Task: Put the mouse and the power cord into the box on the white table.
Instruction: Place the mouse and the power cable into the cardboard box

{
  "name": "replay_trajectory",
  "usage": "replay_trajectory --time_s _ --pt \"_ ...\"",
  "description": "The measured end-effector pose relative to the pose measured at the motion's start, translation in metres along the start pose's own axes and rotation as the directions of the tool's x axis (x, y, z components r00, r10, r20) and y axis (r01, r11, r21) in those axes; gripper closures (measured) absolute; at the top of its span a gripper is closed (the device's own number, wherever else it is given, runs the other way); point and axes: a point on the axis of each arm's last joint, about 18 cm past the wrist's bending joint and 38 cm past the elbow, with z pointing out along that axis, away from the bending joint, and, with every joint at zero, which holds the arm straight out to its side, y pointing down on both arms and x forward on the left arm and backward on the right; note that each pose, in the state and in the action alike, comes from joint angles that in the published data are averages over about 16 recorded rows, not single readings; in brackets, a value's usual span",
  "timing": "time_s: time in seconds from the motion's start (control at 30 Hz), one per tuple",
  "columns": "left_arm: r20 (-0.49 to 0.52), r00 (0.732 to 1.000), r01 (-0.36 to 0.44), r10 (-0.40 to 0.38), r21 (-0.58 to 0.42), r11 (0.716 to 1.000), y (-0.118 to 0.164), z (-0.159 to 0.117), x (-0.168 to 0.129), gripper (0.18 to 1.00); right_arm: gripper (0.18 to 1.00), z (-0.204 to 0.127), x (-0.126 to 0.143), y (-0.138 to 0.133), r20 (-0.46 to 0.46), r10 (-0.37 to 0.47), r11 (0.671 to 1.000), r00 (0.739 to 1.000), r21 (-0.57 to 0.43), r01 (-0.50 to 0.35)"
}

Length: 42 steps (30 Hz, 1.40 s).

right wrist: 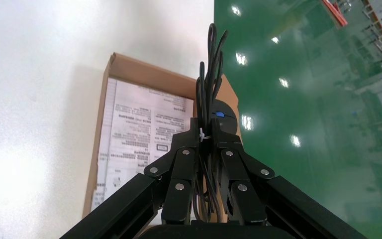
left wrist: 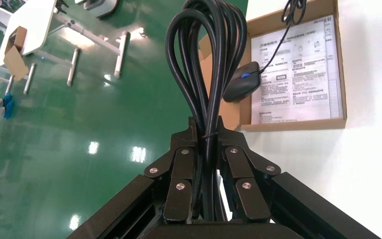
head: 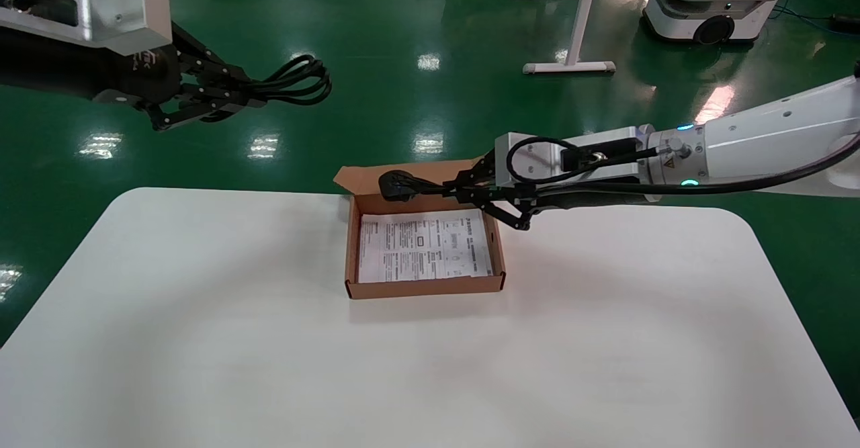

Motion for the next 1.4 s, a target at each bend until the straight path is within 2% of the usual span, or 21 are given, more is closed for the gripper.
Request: replay_trajectory --time_s 0.57,1.17,1.4 --pt "-0.018 1.0 0.023 -0.022 0.01 1.0 0.004 0.002 0.007 0.945 0.957 -0.008 -0.005 0.002 0.025 -0.013 1.0 1.0 -0.001 0.013" --pt "-0.036 0.998 0.044 -0.043 0.019 0.999 0.007 0.01 0.018 0.945 0.957 -0.027 0.02 -0.014 -0.045 -0.054 0.999 0.998 -0.005 0.054" --pt "-0.044 0.998 0.051 -0.05 0.022 0.998 0.008 0.014 0.022 0.945 0.957 -0.03 0.019 -0.019 -0.047 -0.066 0.998 0.997 -0.007 0.066"
